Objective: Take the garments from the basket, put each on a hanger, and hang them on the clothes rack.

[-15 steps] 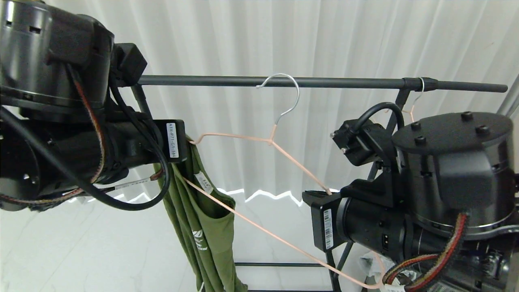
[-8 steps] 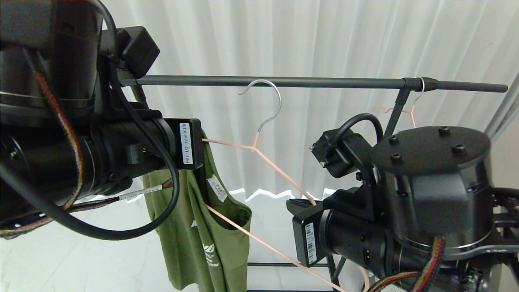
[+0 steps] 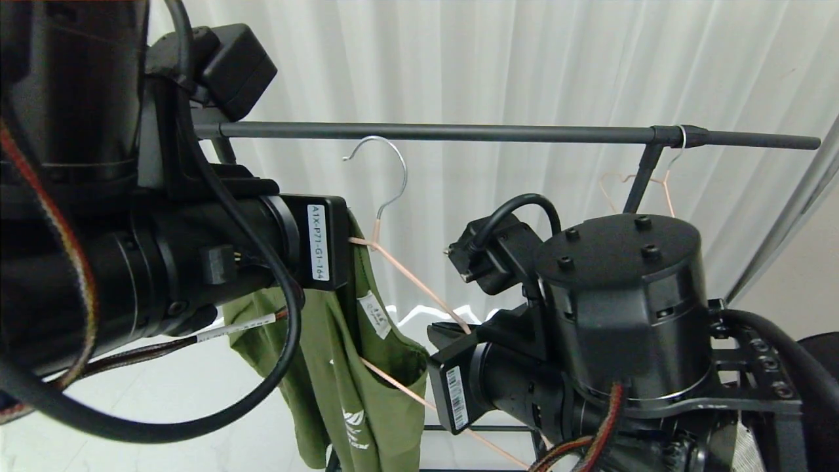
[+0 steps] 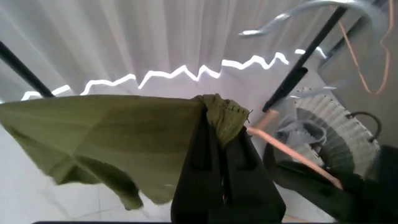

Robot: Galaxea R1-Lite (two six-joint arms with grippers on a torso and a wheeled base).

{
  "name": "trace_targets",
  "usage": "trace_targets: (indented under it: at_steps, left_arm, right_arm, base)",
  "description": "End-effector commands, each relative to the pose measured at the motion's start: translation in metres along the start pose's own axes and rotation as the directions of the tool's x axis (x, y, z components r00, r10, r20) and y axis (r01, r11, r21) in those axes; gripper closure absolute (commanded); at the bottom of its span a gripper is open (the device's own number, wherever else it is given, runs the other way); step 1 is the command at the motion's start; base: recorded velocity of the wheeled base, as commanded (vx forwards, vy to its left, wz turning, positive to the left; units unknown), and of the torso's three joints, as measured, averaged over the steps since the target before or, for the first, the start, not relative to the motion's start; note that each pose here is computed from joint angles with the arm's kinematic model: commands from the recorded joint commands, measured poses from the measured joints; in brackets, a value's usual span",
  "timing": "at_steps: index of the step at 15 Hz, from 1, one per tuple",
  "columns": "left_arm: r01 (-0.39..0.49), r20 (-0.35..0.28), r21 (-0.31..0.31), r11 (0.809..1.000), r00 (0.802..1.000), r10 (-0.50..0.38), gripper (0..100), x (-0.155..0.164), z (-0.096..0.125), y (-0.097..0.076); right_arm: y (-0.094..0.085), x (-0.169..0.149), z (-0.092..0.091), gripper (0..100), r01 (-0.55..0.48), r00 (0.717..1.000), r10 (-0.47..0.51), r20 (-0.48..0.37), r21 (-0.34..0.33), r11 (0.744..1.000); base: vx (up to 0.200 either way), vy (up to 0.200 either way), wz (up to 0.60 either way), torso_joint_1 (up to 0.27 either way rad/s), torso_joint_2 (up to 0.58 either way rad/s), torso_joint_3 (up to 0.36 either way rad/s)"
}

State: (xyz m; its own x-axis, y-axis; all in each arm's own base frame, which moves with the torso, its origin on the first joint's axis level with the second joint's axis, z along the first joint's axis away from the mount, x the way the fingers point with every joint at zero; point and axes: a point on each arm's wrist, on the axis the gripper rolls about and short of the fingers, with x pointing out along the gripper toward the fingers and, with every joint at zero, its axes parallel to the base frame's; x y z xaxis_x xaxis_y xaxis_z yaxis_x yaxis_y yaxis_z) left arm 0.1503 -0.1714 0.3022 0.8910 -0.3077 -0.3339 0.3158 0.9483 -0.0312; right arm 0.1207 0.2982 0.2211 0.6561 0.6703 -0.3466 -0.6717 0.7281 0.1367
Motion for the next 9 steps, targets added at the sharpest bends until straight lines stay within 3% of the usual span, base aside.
trace_targets:
  at_steps: [1,4,9]
  left_arm:
    - [0.016,-0.004,0.012,1.000,1.000,-0.016,100,-0.005,-0.003,-0.001]
    - [0.013,-0.030,0.068,0.998,1.000,-0.011,100,-0.014,-0.019,0.009]
    - [0.009,-0.026,0.097,0.995,1.000,-0.007,100,-0.015,-0.020,0.010]
  right_arm:
    - [-0.001,0.005,-0.002,100,0.014,1.000,-0.014,-0.008,-0.005,1.000]
    - [-0.005,0.003,0.002,100,0.036,0.999,-0.036,0.012,-0.001,0.999]
    - [-0.013,0.007,0.013,100,0.073,0.992,-0.066,0.111,-0.059,0.996]
  base:
    - [0.000,0.000,0.00,0.000,0.00,0.000]
    - [0.000,0.000,0.00,0.000,0.00,0.000]
    - [0.000,0.000,0.00,0.000,0.00,0.000]
